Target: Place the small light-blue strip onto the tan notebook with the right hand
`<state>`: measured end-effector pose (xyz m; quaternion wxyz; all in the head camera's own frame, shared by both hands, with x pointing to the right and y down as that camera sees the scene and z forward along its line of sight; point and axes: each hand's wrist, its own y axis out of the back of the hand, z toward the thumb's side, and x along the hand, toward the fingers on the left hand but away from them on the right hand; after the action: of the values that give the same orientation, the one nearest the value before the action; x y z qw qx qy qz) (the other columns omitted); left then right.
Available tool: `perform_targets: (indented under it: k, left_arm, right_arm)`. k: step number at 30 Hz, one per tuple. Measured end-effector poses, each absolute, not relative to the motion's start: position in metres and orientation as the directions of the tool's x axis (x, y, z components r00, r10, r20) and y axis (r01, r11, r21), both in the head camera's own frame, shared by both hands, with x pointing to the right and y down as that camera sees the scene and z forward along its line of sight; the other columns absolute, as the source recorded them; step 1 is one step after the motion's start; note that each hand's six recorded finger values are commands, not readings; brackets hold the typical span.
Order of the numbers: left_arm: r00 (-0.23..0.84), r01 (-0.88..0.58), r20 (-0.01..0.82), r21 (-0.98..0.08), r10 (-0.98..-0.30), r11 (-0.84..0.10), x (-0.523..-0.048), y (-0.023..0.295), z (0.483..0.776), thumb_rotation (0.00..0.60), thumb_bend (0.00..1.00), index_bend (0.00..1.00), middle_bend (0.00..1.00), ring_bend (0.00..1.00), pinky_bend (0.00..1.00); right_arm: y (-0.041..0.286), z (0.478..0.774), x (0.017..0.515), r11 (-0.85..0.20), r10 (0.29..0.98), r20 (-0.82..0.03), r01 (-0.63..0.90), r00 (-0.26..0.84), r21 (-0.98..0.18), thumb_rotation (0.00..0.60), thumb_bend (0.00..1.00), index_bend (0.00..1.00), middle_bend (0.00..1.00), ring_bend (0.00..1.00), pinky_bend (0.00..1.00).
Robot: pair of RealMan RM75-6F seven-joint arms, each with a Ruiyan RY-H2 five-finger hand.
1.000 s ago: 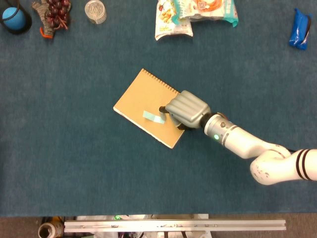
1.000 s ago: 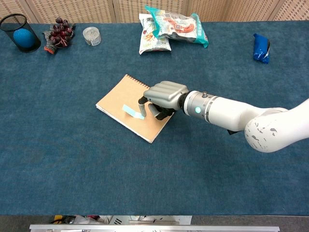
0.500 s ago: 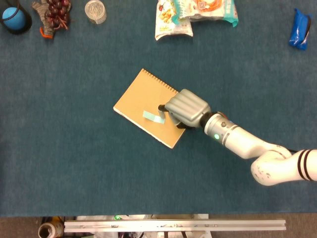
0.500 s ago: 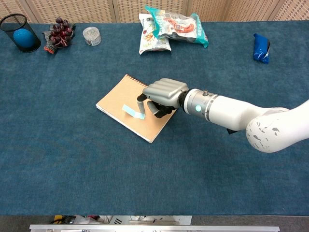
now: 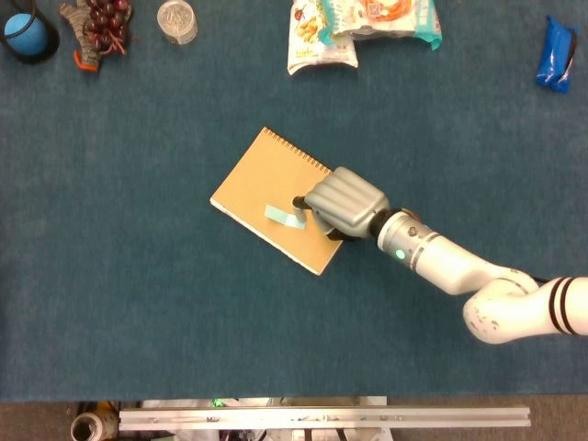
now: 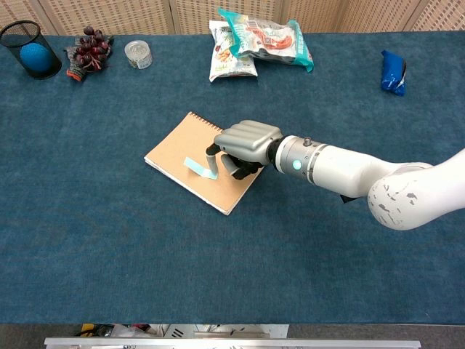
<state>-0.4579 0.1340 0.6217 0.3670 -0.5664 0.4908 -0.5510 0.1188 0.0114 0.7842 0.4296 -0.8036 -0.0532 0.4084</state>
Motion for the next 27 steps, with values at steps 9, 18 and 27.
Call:
perform_targets:
  k: [9,18,27]
  left_arm:
    - [-0.092,-0.153,0.267,-0.956,-0.959,-0.251,-0.4592,0.135,0.6227,0.6,0.31,0.07,0.2,0.26,0.17]
    - [-0.091,-0.153,0.266,-0.956,-0.96,-0.25,-0.4596,0.1351,0.623,0.6,0.31,0.07,0.2,0.26,0.17]
    - [-0.093,-0.154,0.268,-0.955,-0.959,-0.252,-0.4602,0.1351,0.6234,0.6,0.31,0.07,0.2,0.26,0.17]
  right_arm:
    - [0.0108,0.7881,0.1202,-0.621,0.441,-0.619,-0.277,0.65,-0.733,0.59,1.0,0.43,1.0,1.0,1.0]
    - [0.0086,0.7879,0.121,-0.617,0.449,-0.617,-0.276,0.646,-0.737,0.59,1.0,0.43,1.0,1.0,1.0]
    - [0.005,0.7837,0.1211,-0.613,0.464,-0.605,-0.258,0.647,-0.747,0.59,1.0,0.43,1.0,1.0,1.0]
